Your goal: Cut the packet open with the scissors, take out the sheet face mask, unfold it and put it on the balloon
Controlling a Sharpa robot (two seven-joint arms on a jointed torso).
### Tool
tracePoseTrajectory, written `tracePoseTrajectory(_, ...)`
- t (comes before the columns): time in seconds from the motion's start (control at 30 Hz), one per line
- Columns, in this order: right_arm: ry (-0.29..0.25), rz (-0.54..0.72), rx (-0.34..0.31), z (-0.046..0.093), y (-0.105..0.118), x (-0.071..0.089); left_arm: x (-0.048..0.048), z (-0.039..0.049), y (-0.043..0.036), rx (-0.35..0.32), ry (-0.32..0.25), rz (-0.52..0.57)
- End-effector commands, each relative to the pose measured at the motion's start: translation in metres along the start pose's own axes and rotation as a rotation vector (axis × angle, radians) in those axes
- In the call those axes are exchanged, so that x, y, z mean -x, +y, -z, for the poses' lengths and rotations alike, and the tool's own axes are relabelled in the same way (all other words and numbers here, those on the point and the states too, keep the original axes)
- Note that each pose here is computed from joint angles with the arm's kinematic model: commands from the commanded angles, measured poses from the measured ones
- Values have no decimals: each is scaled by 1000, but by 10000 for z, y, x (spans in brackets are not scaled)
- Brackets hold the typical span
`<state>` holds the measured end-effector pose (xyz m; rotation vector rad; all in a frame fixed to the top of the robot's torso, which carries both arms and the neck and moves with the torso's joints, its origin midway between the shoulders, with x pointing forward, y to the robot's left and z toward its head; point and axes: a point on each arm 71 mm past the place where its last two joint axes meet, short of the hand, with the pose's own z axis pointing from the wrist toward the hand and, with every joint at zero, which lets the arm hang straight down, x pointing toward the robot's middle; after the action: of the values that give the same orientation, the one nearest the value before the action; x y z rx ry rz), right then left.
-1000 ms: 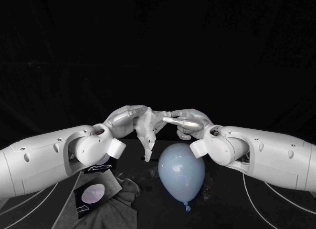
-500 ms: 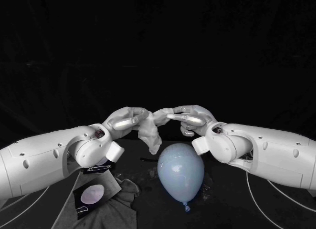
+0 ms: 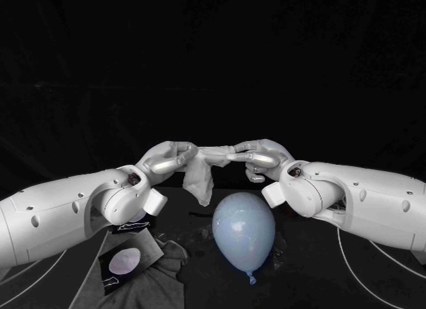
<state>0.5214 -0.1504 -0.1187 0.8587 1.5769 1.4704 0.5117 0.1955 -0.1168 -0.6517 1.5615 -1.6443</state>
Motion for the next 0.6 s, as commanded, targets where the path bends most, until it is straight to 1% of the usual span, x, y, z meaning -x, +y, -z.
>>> tracePoseTrajectory(0.03,-1,70,9,8,31,0,23,-5,-24,-20,-30,5)
tracePoseTrajectory(0.3,-18,126,53,6,171,15,-7,-13,-10,-1,3,28)
tracePoseTrajectory(0.43,-24,151,77,-7,271,26,-12,-15,-4,6,11,31)
tracePoseTrajectory(0.6,-19,185,90,-32,372,35,-15,-18,-3,6,14,36)
